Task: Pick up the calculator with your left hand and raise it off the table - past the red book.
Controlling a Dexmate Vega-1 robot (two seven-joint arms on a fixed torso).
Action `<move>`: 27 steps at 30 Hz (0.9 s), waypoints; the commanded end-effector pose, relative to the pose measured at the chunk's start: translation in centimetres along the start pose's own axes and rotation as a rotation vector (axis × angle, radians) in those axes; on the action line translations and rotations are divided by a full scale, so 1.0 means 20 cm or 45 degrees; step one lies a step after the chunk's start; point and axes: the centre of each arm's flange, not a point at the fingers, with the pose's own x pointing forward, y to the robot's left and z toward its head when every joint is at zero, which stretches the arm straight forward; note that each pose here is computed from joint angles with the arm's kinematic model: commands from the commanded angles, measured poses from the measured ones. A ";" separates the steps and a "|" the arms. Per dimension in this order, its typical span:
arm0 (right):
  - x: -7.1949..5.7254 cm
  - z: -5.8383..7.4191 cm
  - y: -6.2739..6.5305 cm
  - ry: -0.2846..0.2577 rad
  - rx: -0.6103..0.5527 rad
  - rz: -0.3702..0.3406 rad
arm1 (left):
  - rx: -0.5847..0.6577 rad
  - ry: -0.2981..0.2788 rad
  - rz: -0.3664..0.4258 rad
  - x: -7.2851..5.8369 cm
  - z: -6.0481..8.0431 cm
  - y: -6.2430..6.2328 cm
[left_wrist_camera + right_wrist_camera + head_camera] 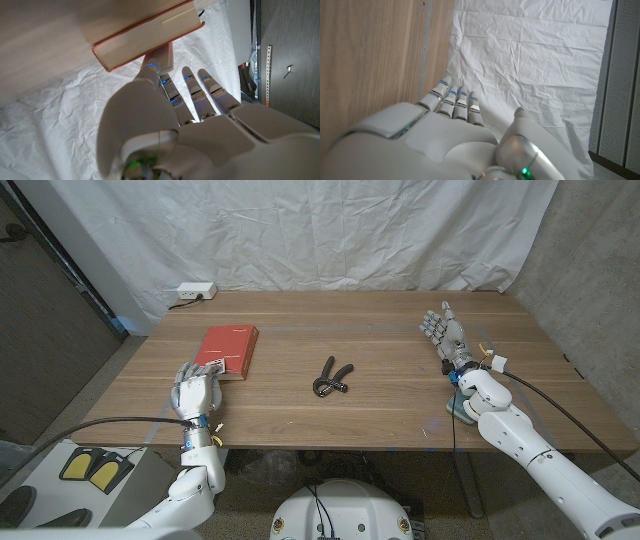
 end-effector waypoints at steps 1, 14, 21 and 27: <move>-0.01 0.01 0.00 -0.009 0.002 0.001 | -0.015 0.013 0.021 -0.04 -0.01 0.01; -0.02 0.01 0.00 -0.010 0.004 0.006 | -0.021 0.038 0.036 -0.06 -0.03 0.03; -0.02 0.01 0.01 -0.007 0.004 0.012 | -0.024 0.038 0.060 -0.06 -0.03 0.05; -0.03 0.02 0.01 -0.014 0.001 0.011 | -0.024 0.042 0.089 -0.05 -0.03 0.07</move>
